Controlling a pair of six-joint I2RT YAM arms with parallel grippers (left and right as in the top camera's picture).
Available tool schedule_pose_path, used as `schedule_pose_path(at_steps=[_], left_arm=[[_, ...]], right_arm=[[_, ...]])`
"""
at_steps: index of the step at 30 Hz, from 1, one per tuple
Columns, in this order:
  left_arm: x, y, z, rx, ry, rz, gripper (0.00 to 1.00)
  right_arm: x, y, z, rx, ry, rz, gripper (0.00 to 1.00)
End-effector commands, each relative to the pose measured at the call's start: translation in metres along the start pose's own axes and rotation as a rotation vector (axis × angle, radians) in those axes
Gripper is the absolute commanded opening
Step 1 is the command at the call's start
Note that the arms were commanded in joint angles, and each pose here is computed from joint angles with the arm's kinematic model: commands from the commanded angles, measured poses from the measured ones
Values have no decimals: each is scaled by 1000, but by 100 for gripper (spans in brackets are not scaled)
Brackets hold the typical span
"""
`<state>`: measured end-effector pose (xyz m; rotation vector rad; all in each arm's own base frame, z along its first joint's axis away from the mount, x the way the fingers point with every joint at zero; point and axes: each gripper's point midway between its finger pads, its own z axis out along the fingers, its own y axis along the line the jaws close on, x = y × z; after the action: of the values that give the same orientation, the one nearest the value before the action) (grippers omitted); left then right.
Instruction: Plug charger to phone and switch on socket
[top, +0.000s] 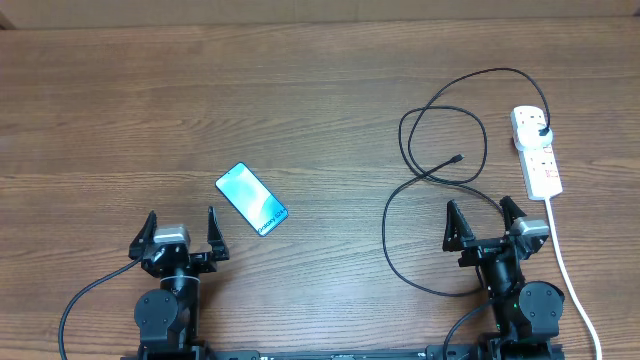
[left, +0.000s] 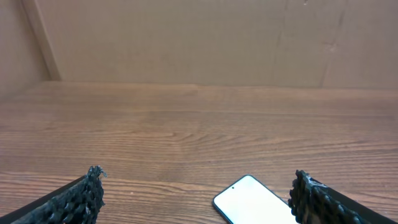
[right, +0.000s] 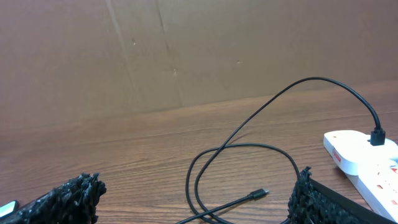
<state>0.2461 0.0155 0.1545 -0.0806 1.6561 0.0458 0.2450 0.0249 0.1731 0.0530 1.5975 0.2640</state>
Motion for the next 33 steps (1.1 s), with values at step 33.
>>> schedule_pose_path(at_steps=[33], left_arm=[[-102,-51,-5,273,193,-154,100]], right_arm=[[1,-2,0,8,-6,-5,100]])
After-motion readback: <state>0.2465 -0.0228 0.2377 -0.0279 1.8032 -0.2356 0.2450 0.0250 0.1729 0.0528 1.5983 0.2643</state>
